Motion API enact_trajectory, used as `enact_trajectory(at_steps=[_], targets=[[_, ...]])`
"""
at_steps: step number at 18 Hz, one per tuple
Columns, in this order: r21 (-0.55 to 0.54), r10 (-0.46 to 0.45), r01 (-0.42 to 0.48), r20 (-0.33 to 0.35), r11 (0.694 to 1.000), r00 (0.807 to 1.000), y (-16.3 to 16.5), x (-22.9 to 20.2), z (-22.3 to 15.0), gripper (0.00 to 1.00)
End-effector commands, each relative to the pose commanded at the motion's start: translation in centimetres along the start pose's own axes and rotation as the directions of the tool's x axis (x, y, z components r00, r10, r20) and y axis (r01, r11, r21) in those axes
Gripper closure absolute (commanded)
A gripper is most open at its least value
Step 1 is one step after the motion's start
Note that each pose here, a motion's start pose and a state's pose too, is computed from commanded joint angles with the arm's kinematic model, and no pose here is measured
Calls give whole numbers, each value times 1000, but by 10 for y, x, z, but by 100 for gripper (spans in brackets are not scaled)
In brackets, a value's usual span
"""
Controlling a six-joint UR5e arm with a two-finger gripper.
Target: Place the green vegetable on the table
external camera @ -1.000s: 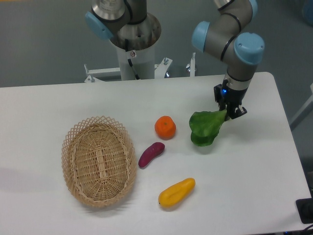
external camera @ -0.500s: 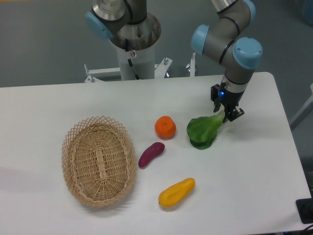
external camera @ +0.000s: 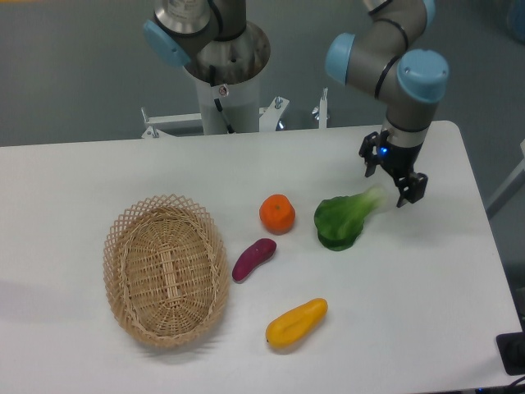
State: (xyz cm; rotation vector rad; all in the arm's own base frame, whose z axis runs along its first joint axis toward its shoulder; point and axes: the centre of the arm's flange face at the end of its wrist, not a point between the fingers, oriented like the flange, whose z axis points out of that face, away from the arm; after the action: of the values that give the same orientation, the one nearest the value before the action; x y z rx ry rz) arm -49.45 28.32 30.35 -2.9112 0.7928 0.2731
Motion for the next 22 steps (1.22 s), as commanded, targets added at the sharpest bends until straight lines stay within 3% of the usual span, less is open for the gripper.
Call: enact_trajectory(at_steps=[5,12,17,22], targets=[[64,-85,77,128,995,988,-15,1,-67,0],[51,-96,92,102,994,990,2,-7,-130,0],[40,20,-22,52,999,998,44,-9,-155,0],[30,136,-137,48,990,990,67,-5,-158,0]])
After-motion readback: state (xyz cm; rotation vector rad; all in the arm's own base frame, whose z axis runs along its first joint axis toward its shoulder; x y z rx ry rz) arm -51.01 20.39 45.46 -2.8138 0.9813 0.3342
